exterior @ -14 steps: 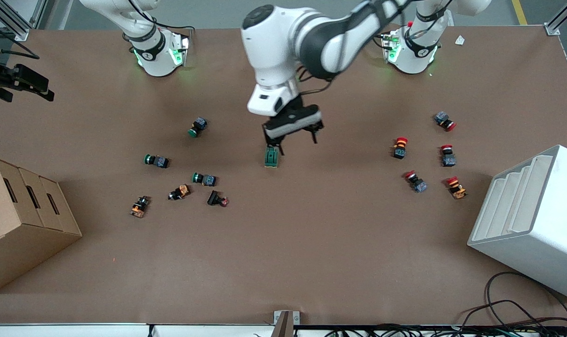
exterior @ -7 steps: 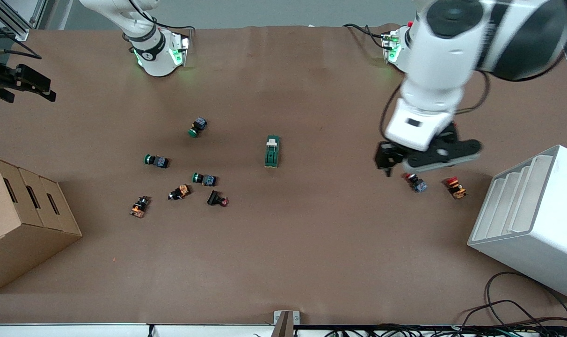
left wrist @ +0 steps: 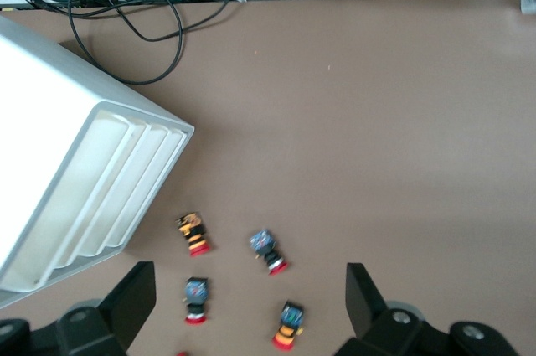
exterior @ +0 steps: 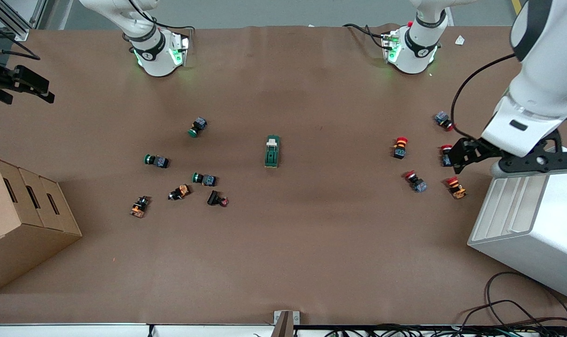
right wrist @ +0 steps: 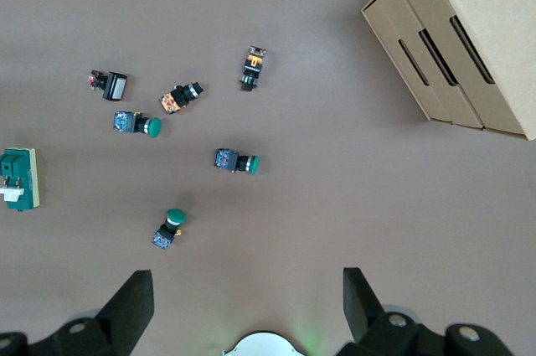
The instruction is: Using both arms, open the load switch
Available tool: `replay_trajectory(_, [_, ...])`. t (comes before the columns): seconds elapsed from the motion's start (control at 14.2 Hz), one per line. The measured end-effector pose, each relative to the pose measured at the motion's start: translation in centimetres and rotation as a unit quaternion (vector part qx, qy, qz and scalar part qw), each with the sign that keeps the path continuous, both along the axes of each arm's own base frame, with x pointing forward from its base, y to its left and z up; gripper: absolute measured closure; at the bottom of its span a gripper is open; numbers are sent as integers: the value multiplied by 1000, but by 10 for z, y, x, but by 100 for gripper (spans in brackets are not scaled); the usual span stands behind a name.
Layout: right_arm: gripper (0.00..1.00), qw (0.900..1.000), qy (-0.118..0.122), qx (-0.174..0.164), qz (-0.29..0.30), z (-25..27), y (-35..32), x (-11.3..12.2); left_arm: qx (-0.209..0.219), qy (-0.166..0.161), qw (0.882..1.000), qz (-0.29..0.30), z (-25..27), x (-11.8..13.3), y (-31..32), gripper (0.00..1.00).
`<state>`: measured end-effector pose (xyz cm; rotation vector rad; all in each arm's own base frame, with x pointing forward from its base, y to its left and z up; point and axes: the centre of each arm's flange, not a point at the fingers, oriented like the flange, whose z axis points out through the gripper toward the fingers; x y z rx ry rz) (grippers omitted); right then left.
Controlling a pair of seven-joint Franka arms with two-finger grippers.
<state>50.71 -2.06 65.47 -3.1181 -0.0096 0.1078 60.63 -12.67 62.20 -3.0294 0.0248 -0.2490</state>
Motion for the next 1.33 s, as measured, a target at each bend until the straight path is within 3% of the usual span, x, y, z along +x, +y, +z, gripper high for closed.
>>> replay_trajectory(0.35, [0,1000,0,0,0,0,0,0,-24,37,999,-10,9,-37,45,0])
replay_trajectory(0.77, [0,1000,0,0,0,0,0,0,-44,66,997,-12,11,-81,56,0])
replay_trajectory(1.33, [0,1000,0,-1,0,0,0,0,-44,66,997,-12,16,-90,58,0])
